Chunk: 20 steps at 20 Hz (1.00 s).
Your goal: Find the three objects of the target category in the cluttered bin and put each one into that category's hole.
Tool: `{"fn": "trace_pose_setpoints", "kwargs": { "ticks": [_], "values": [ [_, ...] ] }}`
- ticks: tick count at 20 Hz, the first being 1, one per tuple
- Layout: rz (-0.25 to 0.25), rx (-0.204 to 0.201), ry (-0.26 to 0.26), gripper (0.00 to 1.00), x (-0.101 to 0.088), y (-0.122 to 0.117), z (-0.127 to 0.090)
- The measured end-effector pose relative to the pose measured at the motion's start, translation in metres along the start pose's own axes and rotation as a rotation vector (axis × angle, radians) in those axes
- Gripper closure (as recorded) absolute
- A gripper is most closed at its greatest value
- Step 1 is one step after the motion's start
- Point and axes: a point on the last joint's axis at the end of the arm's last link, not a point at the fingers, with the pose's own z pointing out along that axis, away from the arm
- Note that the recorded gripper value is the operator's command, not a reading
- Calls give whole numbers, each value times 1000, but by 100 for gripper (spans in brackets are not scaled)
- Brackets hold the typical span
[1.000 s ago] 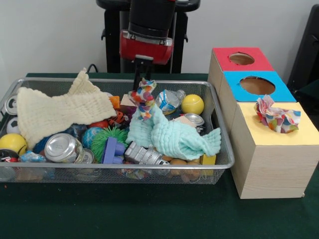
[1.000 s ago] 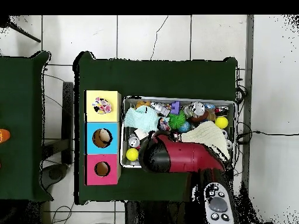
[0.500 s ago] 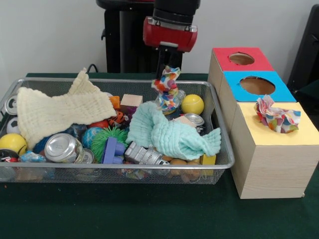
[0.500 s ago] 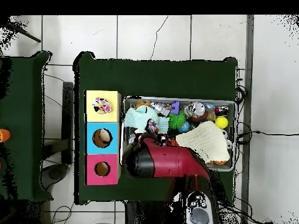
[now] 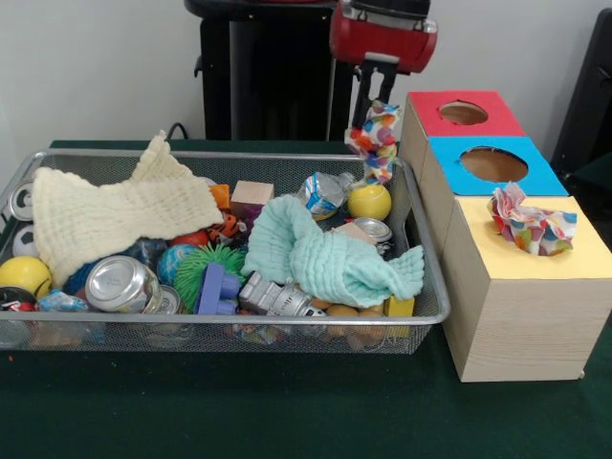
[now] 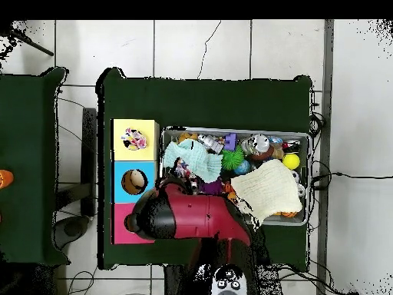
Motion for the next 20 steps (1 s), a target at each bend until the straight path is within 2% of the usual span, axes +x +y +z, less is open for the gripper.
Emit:
{"fn": "trace_pose_setpoints", "kwargs": {
  "ticks": [6, 13, 20],
  "values": [
    [19, -9, 25, 100, -3, 13, -16],
    [38, -26, 22, 100, -13, 28, -30],
    [20, -48, 9, 100, -31, 64, -46]
  ]
}}
